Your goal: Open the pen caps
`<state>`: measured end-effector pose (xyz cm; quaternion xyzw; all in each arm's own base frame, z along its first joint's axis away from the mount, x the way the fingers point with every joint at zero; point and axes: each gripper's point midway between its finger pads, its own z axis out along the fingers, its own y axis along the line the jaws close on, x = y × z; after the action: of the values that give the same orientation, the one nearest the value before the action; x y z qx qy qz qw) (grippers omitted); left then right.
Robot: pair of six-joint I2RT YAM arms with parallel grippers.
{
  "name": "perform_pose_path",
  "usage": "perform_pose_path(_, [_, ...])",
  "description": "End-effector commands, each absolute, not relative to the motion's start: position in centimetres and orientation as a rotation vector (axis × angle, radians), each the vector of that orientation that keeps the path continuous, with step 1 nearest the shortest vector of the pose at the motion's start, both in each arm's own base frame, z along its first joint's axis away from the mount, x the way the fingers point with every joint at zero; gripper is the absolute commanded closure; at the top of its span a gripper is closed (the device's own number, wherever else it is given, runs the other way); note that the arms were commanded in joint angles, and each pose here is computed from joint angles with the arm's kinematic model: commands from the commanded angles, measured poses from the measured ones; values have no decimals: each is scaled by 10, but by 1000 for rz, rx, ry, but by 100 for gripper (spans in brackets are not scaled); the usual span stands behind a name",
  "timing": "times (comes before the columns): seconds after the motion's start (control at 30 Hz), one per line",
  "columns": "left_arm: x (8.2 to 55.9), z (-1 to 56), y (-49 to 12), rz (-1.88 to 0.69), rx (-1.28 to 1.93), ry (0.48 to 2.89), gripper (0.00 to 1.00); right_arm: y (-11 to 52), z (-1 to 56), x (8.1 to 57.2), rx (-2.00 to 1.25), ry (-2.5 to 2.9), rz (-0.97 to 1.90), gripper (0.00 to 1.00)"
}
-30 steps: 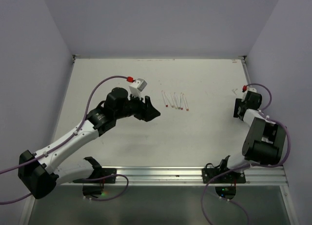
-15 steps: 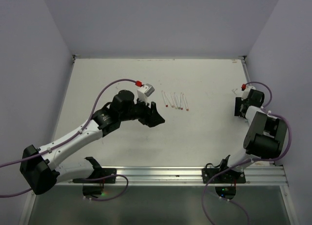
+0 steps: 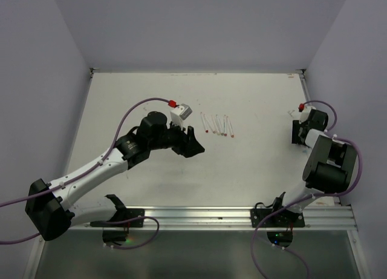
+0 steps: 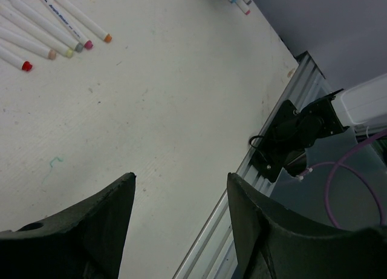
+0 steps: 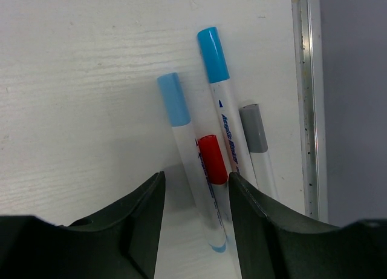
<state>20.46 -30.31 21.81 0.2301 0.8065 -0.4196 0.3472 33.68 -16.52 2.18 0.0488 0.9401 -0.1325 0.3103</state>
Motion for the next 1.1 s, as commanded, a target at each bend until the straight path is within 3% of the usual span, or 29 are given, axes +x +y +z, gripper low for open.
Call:
perform_pose_path(0.0, [204, 227, -307, -1109, 619, 2046, 35, -169, 31, 339, 113, 2451, -370, 50])
perform_pose_path(0.37, [201, 231, -306, -1128, 615, 2024, 35, -172, 54, 334, 109, 2380, -431, 50])
perform_pose_path(1.07, [201, 232, -305, -1127, 611, 2023, 34, -160, 22, 323, 81, 2477, -354, 57])
